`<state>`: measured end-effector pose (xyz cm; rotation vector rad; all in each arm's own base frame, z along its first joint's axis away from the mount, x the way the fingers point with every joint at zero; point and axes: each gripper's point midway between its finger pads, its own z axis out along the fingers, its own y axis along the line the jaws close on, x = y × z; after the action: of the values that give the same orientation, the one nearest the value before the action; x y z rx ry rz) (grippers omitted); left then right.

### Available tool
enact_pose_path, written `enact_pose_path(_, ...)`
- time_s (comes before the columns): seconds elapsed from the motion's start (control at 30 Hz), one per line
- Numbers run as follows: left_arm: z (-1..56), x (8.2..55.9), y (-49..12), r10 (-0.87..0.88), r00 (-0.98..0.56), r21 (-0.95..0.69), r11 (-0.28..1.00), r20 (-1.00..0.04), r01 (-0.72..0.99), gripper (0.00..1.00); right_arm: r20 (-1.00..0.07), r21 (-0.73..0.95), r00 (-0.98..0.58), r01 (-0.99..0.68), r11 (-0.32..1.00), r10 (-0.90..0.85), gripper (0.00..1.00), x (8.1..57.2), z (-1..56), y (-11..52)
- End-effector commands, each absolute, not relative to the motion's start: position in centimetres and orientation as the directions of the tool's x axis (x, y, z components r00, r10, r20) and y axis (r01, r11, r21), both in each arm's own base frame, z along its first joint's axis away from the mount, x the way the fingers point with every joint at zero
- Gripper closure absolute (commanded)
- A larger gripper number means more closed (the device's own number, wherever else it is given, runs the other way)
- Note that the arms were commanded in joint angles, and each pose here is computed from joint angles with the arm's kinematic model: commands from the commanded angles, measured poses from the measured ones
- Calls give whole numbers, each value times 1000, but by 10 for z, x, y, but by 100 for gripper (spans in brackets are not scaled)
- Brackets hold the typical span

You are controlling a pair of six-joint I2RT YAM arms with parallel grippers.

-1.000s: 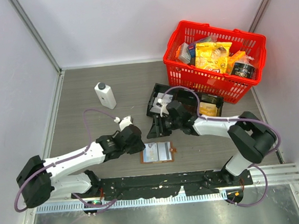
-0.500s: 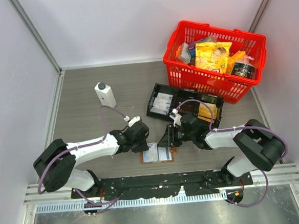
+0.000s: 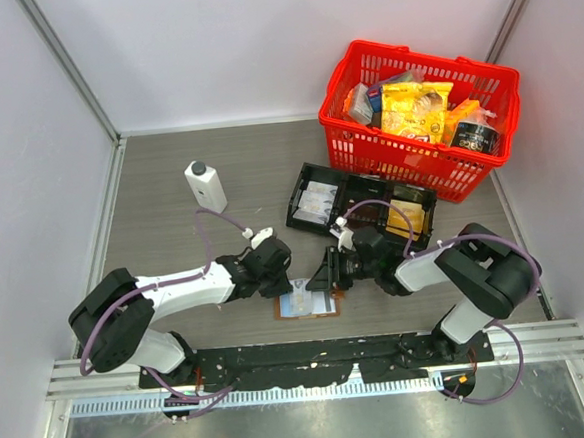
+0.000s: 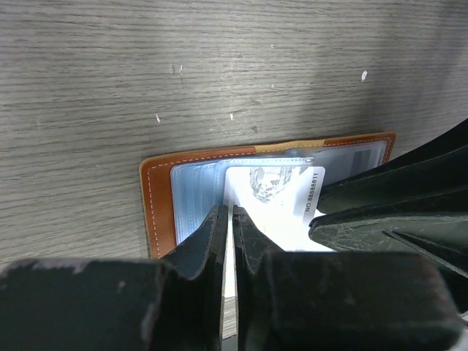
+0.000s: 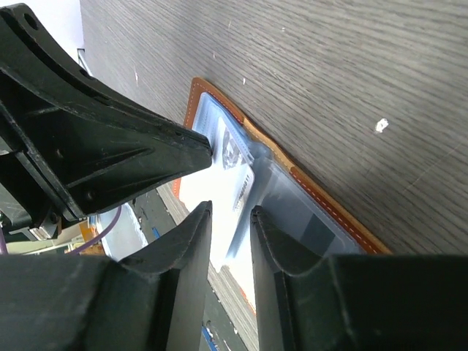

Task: Take the credit cards out of the card holder
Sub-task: Remove the credit card from the card holder.

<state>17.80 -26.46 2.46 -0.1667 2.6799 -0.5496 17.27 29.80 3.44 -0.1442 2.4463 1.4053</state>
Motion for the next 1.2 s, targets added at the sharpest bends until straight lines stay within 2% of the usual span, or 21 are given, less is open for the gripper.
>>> enact_pose_path(0.0,6,166,-246,-181,-929,-339,938,-324,-64,89,-347,844,-935,-277,460,74,70,176,43,304)
enact_pose_path(0.17,5,166,-246,-181,-929,-336,940,-323,-67,90,-344,858,-936,-279,431,79,78,173,45,306)
enact_pose_path(0.4,3,165,-245,-175,-933,-322,944,-315,-69,96,-330,870,-939,-261,419,101,94,174,42,297)
enact_pose_path(0.43,3,165,-245,-177,-932,-324,943,-315,-70,96,-321,875,-940,-250,415,111,99,176,42,294)
enact_pose_path(0.73,0,163,-242,-176,-935,-312,947,-309,-75,100,-314,880,-939,-234,414,137,99,180,43,281)
enact_pose_path(0.77,1,163,-242,-177,-934,-315,946,-309,-75,100,-311,877,-941,-231,420,133,99,179,41,281)
enact_pose_path(0.93,4,164,-243,-179,-933,-321,944,-312,-73,100,-309,880,-942,-229,416,133,71,182,44,284)
enact_pose_path(1.03,5,164,-245,-176,-933,-324,943,-312,-69,100,-308,882,-943,-232,410,129,66,183,44,286)
enact_pose_path(1.17,5,164,-244,-178,-934,-326,943,-310,-72,100,-290,893,-949,-222,392,123,64,181,42,292)
